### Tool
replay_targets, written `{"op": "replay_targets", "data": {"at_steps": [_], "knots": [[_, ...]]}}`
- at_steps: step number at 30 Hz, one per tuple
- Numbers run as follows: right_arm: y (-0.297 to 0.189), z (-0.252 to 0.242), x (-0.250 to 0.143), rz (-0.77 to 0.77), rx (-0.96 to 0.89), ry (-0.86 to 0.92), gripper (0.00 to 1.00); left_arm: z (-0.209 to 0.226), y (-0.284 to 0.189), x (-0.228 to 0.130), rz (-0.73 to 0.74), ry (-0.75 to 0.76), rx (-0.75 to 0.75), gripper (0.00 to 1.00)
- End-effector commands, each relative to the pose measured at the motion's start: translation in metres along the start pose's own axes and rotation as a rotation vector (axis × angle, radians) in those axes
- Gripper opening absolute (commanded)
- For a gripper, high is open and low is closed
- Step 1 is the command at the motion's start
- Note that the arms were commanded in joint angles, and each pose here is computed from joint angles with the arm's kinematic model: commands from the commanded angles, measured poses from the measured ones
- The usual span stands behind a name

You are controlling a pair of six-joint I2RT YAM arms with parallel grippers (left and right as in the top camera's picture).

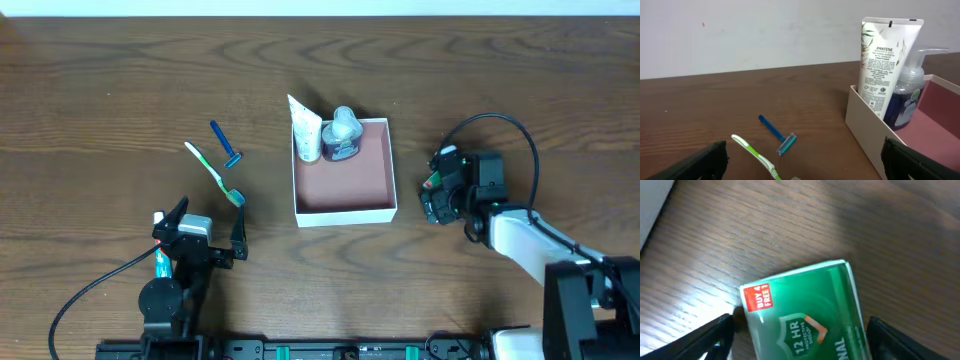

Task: Pack container
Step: 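Lower the right gripper over the green Dettol soap bar to grasp, then lift the Dettol bar with the right gripper and lower it into the box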

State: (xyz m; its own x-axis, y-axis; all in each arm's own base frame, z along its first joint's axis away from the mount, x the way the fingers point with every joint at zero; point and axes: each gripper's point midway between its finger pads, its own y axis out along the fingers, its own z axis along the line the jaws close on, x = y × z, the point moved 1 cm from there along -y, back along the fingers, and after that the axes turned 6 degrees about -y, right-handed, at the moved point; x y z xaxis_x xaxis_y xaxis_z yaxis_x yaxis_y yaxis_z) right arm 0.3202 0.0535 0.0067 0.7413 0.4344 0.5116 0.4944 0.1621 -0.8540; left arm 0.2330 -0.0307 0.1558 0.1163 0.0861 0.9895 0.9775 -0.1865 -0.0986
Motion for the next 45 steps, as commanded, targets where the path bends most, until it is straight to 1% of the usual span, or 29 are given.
{"op": "replay_targets", "data": {"at_steps": [1,5,7,10,13,18,21,24,31,36,42,45], "knots": [[0.004,-0.002,-0.008,0.029,0.008,-0.001,0.79,0.001,0.001,-0.016,0.051,-0.001,-0.004,0.98],[0.004,0.002,-0.017,0.069,0.021,0.066,0.65,0.001,0.001,-0.016,0.051,0.0,-0.004,0.98],[0.003,0.004,-0.023,0.093,0.027,0.128,0.52,0.001,0.001,-0.016,0.051,-0.001,-0.004,0.98],[0.003,0.006,-0.028,0.118,0.03,0.204,0.39,0.001,0.001,-0.016,0.051,0.0,-0.004,0.98],[0.003,0.007,-0.028,0.118,0.03,0.251,0.34,0.001,0.001,-0.016,0.051,0.0,-0.004,0.98],[-0.002,0.011,-0.014,0.077,0.073,0.259,0.33,0.001,0.001,-0.016,0.051,-0.001,-0.004,0.98],[-0.013,0.01,0.006,0.03,0.096,0.255,0.27,0.001,0.001,-0.016,0.051,0.0,-0.004,0.98],[-0.032,0.009,0.035,-0.044,0.126,0.249,0.24,0.001,0.001,-0.016,0.051,0.0,-0.004,0.98],[-0.097,0.021,0.11,-0.282,0.274,0.209,0.27,0.001,0.001,-0.016,0.051,-0.001,-0.004,0.98],[-0.131,0.03,0.145,-0.412,0.354,0.248,0.29,0.001,0.001,-0.016,0.051,0.0,-0.004,0.98],[-0.13,0.036,0.162,-0.434,0.374,0.393,0.31,0.001,0.001,-0.016,0.051,0.0,-0.004,0.98],[-0.124,0.044,0.171,-0.445,0.374,0.419,0.33,0.001,0.001,-0.016,0.051,0.0,-0.004,0.98]]}}
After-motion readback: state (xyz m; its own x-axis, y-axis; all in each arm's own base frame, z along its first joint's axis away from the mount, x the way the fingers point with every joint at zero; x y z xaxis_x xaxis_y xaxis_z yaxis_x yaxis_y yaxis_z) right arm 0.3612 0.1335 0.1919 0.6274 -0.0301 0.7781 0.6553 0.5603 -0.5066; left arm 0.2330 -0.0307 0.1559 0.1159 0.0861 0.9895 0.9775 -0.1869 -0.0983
